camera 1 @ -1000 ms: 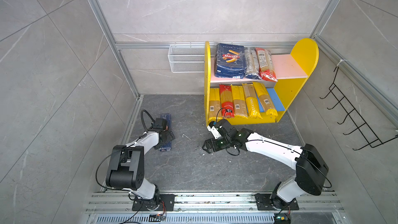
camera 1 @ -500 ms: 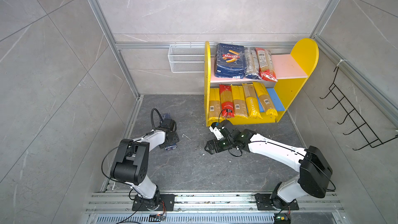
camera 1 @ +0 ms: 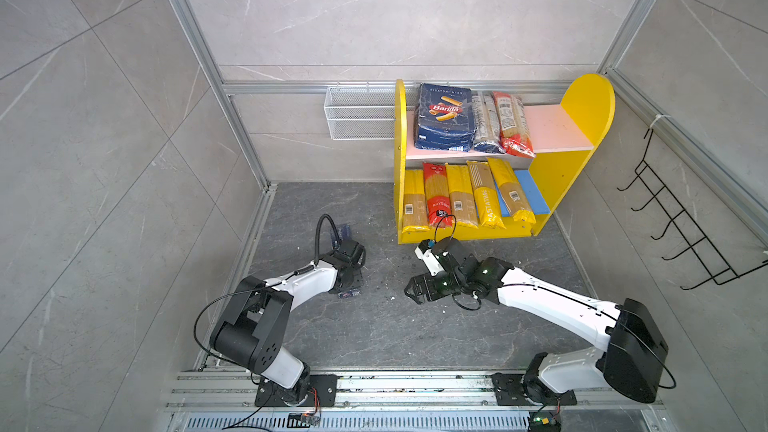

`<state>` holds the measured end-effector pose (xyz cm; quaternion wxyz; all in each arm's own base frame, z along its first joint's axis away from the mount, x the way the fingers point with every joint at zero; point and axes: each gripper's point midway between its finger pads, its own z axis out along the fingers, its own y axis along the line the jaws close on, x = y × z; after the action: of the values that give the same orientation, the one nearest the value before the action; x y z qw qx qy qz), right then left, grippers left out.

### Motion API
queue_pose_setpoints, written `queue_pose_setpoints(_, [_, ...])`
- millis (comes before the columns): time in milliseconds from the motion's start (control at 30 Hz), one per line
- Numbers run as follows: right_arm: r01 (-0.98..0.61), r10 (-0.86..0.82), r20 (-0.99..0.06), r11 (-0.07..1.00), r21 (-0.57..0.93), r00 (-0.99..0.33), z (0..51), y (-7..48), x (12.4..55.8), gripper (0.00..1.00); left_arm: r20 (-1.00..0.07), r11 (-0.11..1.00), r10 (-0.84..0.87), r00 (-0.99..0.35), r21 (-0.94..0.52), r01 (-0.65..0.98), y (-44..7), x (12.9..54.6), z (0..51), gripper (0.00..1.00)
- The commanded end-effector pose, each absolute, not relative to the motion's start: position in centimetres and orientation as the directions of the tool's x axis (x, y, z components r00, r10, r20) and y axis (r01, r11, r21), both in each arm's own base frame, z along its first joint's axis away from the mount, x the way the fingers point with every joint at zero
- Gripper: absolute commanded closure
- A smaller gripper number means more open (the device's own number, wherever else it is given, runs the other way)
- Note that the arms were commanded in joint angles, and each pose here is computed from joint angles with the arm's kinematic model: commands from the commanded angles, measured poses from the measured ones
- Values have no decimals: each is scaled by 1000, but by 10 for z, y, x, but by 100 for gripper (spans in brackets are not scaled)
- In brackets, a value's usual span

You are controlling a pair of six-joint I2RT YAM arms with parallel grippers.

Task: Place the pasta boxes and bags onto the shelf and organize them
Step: 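Grasp the box end with the left gripper and drag it toward the right gripper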

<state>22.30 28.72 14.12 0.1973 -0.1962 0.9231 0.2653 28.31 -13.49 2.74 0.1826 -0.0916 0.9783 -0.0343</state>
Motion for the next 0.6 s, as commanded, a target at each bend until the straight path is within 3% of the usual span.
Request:
queue_pose_setpoints(0, [-430,-230,-458,810,398,-859,141,268,214,11,-311,977,-198,-929,-136,-163,-152,253,34,56])
queue_pose_setpoints(333, [-376,-189,-456,851,365,-870,135,230,193,11,-368,987,-90,-925,-159,-33,-220,200,49,55])
queue_pose_setpoints(567, [-335,-167,-457,888,316,-874,135,202,182,11,-387,988,12,-922,-135,69,-274,198,47,54])
